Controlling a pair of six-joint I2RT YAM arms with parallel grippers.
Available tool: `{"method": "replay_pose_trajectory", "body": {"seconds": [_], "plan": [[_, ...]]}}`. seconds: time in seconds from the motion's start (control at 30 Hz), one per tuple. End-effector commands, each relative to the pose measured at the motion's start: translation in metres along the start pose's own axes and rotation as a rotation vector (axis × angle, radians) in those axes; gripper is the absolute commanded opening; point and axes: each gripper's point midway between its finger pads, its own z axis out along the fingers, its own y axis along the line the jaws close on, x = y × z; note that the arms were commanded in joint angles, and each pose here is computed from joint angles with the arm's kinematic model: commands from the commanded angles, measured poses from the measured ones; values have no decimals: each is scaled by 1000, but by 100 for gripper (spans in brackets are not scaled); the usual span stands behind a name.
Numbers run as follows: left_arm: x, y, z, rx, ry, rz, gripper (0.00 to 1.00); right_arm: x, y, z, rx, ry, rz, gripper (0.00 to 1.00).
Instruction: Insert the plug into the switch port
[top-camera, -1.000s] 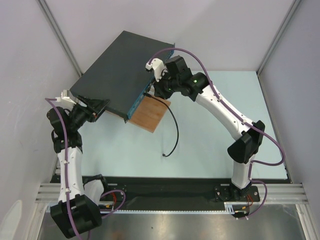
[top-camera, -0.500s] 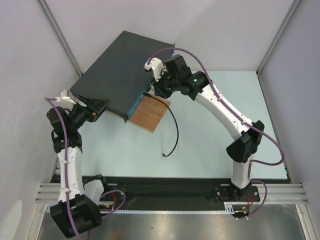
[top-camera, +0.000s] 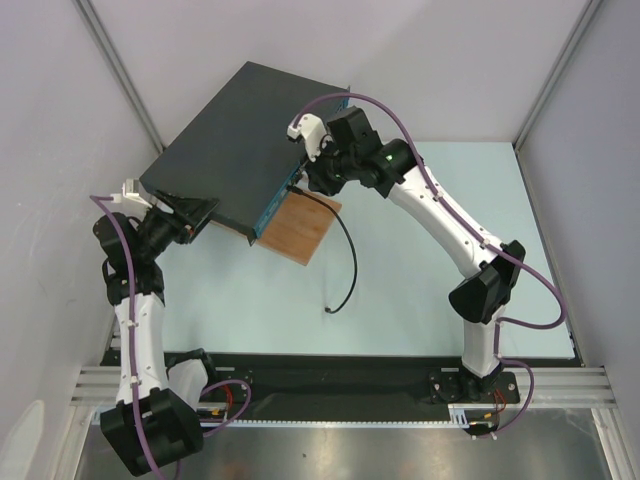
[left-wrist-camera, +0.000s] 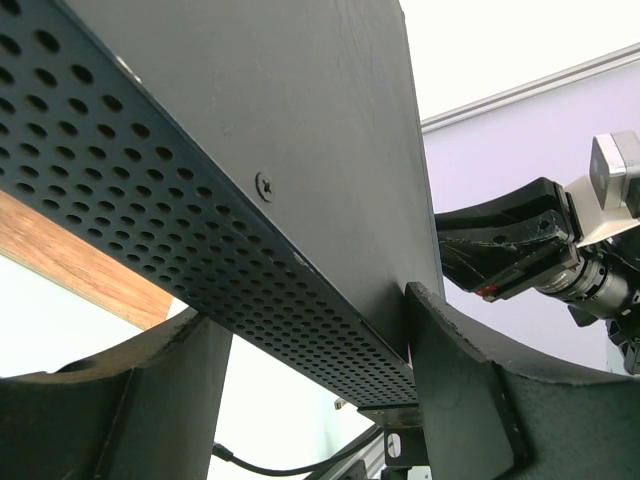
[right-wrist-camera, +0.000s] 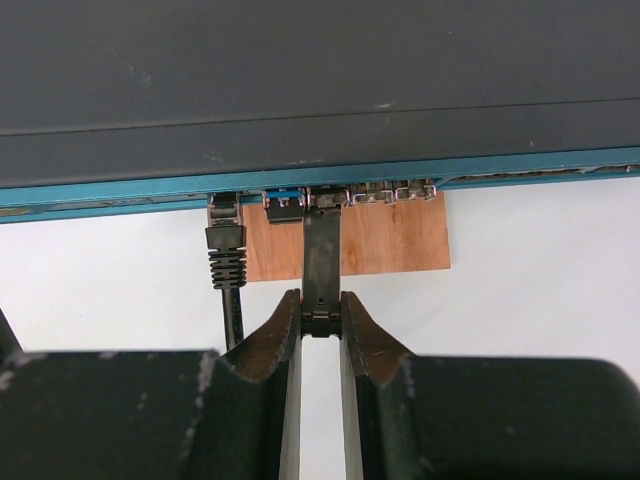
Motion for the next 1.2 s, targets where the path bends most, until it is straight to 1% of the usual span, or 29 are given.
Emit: {"method": "replay_pose_trajectory", "body": {"seconds": [0.0, 0.13, 0.2, 0.27, 0.47, 0.8, 1.17], "plan": [[-24, -22, 7, 53, -79, 210, 6, -45, 12, -5, -60, -181, -23, 0], [-23, -20, 8, 53, -65, 201, 5, -49, 15, -15, -98, -207, -75, 0], [-23, -22, 9, 57, -59, 203, 5, -45, 20, -18, -133, -188, -126, 0], [-25, -21, 10, 53, -56, 205, 4, -49, 19, -22, -139, -197, -129, 0], [-32, -25, 13, 51, -58, 225, 3, -60, 12, -30, -138, -227, -79, 0], [-34, -26, 12, 49, -68, 233, 3, -57, 18, -13, -142, -220, -56, 0], [-36, -28, 13, 55, -69, 236, 3, -31, 27, 1, -203, -182, 23, 0]]}}
